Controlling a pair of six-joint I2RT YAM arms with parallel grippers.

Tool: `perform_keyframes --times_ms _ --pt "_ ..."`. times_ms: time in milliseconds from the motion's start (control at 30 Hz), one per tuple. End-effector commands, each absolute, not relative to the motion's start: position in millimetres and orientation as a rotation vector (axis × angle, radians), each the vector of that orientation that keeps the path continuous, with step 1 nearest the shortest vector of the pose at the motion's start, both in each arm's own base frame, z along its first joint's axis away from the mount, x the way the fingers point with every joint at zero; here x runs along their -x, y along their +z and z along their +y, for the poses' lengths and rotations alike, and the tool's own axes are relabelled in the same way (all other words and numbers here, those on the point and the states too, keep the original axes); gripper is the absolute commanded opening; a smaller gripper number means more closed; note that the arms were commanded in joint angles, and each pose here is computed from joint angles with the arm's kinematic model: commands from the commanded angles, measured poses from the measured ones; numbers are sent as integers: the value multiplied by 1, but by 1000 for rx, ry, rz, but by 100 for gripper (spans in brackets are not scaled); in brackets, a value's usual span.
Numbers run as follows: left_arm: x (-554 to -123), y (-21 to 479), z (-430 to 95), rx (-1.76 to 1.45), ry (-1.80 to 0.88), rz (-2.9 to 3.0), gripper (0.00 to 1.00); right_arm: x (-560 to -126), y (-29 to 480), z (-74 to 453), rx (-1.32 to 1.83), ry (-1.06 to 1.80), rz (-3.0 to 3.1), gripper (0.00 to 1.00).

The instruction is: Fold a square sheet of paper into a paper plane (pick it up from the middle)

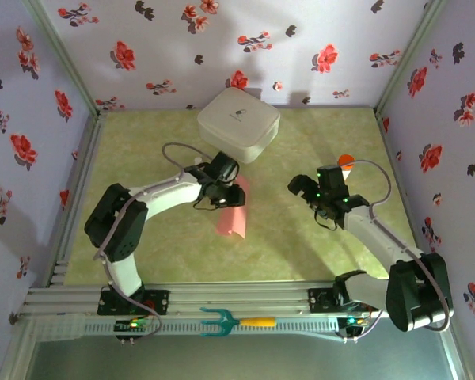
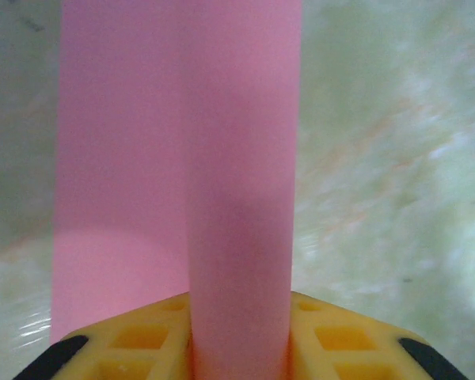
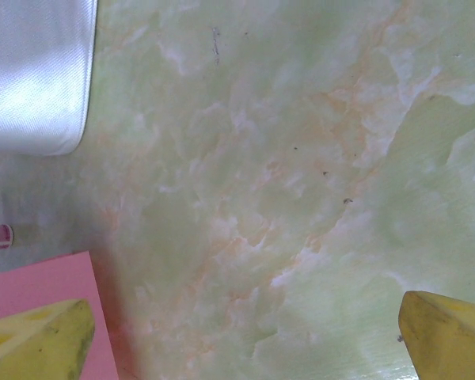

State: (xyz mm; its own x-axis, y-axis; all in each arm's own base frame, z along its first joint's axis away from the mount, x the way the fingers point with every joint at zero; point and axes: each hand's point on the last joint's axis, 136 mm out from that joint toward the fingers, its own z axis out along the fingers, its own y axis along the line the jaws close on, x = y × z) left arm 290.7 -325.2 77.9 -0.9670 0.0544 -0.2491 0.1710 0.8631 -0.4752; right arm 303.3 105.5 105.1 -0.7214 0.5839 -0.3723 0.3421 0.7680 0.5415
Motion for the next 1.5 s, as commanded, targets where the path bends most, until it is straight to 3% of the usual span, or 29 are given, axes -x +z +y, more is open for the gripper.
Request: perform_keyframes --times_ms 0,300,600,1067,1467 --pt "-292 107 -343 -131 -985 2739 30 -301 104 101 -726 576 2414 99" --pt "-297 140 -367 -81 -1332 2595 29 -301 107 101 -731 587 2402 99" --pt "-297 128 -371 2 -1546 2540 28 -302 117 97 -716 583 2358 99" --pt "-293 63 -336 126 -1354 2712 29 -307 113 111 -691 666 2384 99" --pt "-292 39 -318 158 -1224 2772 33 -315 101 141 -635 828 2458 99"
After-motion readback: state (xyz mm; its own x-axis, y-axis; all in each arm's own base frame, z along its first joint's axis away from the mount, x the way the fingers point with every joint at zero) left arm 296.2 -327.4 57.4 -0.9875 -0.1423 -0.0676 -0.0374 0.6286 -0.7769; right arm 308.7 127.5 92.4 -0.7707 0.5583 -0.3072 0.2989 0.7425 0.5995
